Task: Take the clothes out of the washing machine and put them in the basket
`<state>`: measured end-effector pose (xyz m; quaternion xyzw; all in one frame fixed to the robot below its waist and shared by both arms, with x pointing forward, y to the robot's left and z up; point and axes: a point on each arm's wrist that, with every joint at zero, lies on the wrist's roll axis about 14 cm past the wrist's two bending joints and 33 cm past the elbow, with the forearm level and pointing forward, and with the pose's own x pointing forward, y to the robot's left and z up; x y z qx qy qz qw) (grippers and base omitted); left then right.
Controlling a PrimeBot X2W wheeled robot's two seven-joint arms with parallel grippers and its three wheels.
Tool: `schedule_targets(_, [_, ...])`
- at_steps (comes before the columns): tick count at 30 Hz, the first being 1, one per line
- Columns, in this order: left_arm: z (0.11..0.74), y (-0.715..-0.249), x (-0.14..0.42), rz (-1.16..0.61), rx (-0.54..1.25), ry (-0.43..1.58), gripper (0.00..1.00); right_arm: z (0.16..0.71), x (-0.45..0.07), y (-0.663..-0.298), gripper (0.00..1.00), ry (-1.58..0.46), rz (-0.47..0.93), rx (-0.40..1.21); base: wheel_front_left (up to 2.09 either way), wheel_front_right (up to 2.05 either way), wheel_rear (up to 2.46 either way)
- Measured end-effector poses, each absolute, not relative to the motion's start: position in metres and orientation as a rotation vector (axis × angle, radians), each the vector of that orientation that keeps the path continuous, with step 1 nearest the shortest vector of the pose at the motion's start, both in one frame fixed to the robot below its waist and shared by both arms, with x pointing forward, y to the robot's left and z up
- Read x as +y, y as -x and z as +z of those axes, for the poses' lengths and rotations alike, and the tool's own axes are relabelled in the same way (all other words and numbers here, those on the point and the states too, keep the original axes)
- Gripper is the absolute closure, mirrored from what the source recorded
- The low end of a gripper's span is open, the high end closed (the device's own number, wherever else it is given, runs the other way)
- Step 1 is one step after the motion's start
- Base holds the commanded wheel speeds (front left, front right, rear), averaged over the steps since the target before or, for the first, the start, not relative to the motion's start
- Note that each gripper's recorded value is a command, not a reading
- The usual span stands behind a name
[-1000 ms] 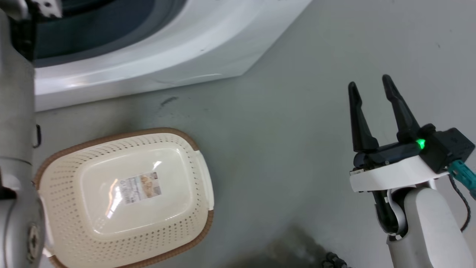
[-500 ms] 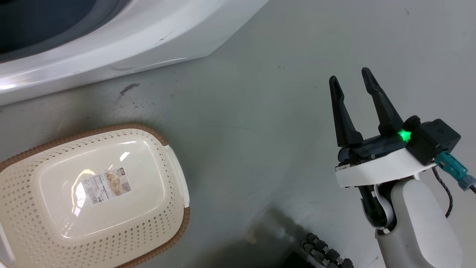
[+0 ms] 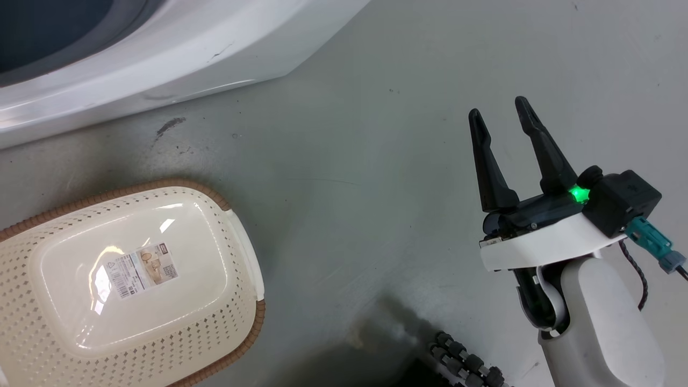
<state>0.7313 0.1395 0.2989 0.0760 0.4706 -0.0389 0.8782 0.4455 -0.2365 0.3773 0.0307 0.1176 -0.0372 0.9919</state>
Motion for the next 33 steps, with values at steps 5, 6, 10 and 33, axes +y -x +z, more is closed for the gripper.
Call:
schedule_targets(5, [0.324,-0.747,0.139,-0.078,0.817,-0.17,1.0,0.38,-0.237,-0.446,0.0,-0.064,-0.076,0.228,0.0,0.0,0.0])
schedule_targets(6, [0.33,-0.75,0.138,-0.08,0.773,-0.174,1.0,0.382,-0.237,-0.447,0.0,-0.064,-0.076,0.224,0.0,0.0,0.0])
schedule_targets(10, [0.358,-0.754,0.132,-0.095,0.579,-0.181,1.0,0.392,-0.238,-0.447,0.0,-0.061,-0.077,0.2,0.0,0.0,0.0])
schedule_targets(33, [0.504,-0.631,0.125,-0.149,0.073,-0.035,1.0,0.476,-0.235,-0.387,0.0,-0.065,-0.094,0.046,0.0,0.0,0.0])
